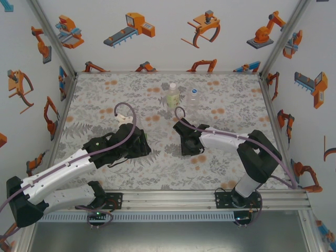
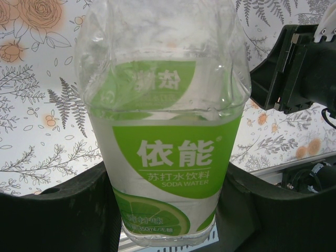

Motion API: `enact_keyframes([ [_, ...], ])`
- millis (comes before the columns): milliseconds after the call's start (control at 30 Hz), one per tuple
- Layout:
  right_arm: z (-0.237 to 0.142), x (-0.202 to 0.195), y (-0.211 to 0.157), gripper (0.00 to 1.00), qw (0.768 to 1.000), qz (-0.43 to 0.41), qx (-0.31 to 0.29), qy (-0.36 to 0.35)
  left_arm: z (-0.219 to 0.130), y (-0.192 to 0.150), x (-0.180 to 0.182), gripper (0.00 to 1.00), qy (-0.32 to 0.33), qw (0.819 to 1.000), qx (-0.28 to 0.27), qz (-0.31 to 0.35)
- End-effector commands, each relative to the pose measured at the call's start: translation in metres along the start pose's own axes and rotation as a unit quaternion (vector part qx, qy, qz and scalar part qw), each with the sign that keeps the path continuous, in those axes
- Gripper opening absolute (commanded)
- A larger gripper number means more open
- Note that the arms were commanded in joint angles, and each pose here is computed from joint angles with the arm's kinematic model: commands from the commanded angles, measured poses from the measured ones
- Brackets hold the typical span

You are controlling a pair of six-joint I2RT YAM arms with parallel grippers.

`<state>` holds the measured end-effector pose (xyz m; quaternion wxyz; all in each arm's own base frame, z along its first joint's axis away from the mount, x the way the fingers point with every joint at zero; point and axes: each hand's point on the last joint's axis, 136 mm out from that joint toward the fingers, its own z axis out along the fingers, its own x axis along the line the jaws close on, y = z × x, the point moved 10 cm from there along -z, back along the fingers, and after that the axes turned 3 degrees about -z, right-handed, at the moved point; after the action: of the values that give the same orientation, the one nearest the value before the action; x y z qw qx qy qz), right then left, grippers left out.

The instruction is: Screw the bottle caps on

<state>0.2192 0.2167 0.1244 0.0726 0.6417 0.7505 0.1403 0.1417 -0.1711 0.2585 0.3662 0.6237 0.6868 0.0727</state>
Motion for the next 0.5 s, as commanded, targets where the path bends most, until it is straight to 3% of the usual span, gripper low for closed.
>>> enact_keyframes([
  [0, -0.007, 0.002, 0.0, 0.3, 1.0, -0.004, 0.003, 0.002, -0.002, 0.002, 0.0, 0.14, -0.001, 1.0, -0.001, -0.004],
  [133, -0.027, 0.003, 0.003, 0.24, 0.999, -0.013, -0.018, 0.029, -0.003, 0.004, -0.004, 0.12, -0.011, 1.0, 0.004, 0.021],
  [267, -0.054, 0.007, 0.006, 0.21, 0.992, -0.043, -0.063, 0.099, -0.006, 0.006, -0.015, 0.1, -0.048, 0.996, 0.015, 0.08],
  [367, -0.077, 0.012, 0.007, 0.14, 0.974, -0.089, -0.111, 0.178, -0.008, 0.007, -0.028, 0.07, -0.099, 0.984, 0.033, 0.146],
  [467, -0.103, 0.013, 0.003, 0.05, 0.944, -0.14, -0.174, 0.244, -0.013, 0.006, -0.042, 0.0, -0.166, 0.958, 0.053, 0.226],
])
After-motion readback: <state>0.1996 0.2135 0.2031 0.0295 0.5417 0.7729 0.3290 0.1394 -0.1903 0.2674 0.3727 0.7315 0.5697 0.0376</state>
